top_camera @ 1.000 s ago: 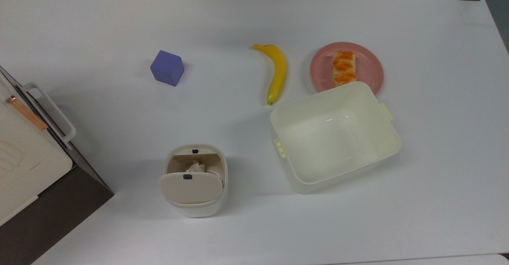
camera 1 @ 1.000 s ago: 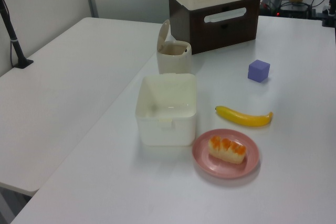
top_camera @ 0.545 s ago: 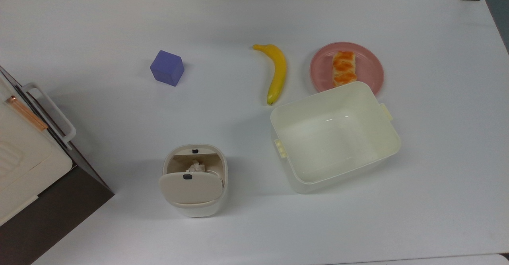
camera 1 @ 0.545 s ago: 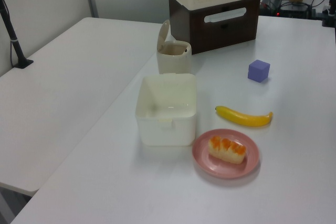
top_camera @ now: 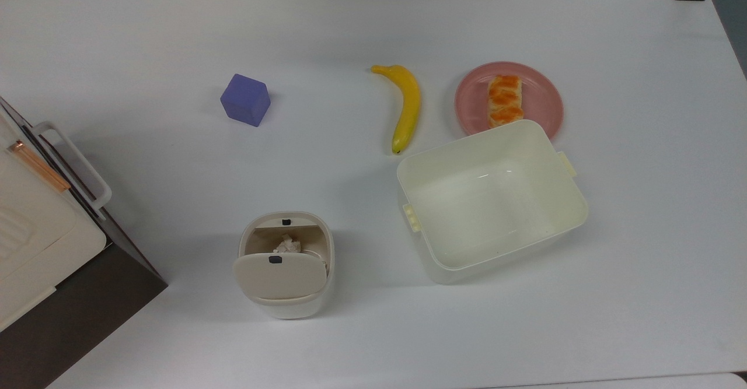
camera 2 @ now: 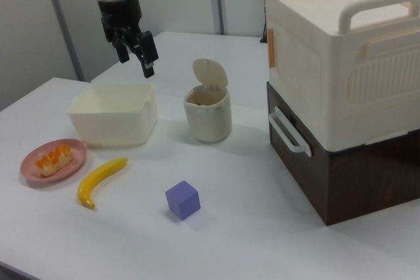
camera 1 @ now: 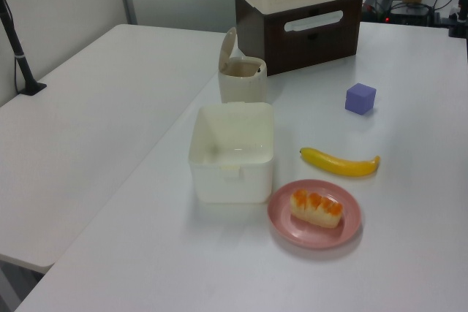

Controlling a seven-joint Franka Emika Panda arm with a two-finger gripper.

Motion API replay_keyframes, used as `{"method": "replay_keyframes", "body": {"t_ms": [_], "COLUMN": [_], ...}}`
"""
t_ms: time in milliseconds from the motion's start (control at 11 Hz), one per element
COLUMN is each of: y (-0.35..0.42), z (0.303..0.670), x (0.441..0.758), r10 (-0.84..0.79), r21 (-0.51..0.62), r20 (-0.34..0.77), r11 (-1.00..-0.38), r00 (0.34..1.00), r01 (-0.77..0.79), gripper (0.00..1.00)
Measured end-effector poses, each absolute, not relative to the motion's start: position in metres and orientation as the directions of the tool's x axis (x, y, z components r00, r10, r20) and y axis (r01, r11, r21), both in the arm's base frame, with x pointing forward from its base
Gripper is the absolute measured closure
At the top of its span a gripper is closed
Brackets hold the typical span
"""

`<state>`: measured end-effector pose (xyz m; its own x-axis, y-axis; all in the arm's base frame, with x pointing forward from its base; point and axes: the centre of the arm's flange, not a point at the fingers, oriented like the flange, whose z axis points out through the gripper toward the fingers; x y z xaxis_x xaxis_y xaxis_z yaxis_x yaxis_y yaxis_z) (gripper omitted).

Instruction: Put the bread on the table

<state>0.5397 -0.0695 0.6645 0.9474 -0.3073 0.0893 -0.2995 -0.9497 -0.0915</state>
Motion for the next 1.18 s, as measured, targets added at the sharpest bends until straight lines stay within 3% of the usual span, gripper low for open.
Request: {"method": "replay_keyframes", "body": {"t_ms": [454, 636, 909, 1181], "y": [-0.066, -0.043, 0.036, 0.107], "z": [0.664, 0.659, 0.631, 0.58], "x": [0.54, 0.544, 0.552, 0.572], "r10": [-0.298, -0.246, -0.104, -0.076], "r21": [-0.082, -0.027, 0.078, 0.166], "r20": [0.09, 0.087, 0.019, -0.014], "r11": [-0.953, -0.969, -0.991, -0.983], "r00": [0.95, 0.965, 0.994, 0.997], "r01": [-0.292, -0.244, -0.105, -0.073], "gripper": [0.0, 0.0, 0.0, 0.0]}}
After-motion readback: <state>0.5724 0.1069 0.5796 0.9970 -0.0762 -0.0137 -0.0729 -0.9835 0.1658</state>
